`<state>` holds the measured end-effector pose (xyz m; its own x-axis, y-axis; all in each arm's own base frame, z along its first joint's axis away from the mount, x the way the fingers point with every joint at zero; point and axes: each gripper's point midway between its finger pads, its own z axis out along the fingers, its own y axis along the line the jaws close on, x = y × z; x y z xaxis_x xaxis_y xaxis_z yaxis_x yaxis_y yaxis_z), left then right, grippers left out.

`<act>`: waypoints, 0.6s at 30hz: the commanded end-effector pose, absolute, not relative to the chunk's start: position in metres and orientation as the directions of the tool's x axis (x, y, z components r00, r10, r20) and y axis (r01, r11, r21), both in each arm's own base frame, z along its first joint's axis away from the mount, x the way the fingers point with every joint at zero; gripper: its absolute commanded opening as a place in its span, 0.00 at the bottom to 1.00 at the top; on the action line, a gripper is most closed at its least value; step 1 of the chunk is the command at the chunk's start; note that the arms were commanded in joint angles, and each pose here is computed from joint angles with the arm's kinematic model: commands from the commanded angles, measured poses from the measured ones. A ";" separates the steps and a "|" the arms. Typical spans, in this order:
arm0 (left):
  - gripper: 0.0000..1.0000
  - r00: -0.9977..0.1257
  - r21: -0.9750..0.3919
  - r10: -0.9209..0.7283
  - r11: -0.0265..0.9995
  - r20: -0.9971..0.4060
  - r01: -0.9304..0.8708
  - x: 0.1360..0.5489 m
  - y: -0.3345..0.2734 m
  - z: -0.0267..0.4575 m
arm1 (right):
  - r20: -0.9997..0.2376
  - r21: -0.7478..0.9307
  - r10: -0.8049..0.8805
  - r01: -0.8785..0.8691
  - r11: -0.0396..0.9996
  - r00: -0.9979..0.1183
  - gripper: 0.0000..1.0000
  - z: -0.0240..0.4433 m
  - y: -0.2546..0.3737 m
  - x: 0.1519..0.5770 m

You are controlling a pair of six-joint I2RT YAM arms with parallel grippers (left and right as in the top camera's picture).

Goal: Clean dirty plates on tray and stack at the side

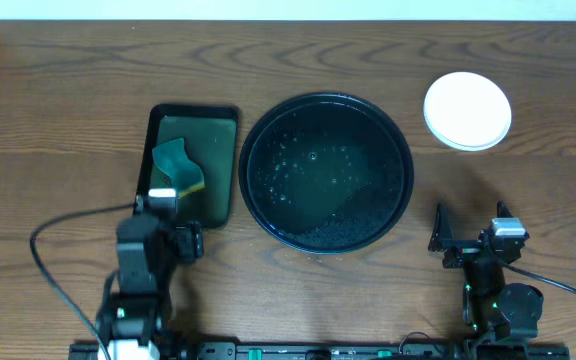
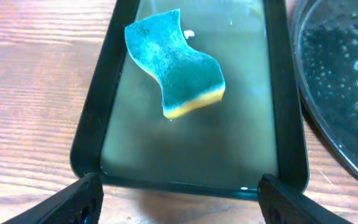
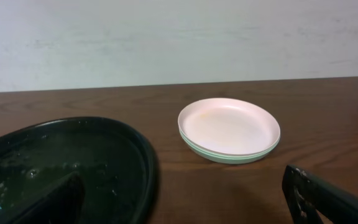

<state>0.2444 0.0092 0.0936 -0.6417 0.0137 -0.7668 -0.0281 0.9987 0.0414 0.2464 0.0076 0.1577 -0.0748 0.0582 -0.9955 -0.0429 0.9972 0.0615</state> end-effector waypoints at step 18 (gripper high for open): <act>0.80 -0.276 0.046 0.034 0.998 -0.961 -0.037 0.246 0.009 0.109 | -0.996 0.047 0.044 -0.031 0.998 -0.073 0.99 0.157 0.005 0.246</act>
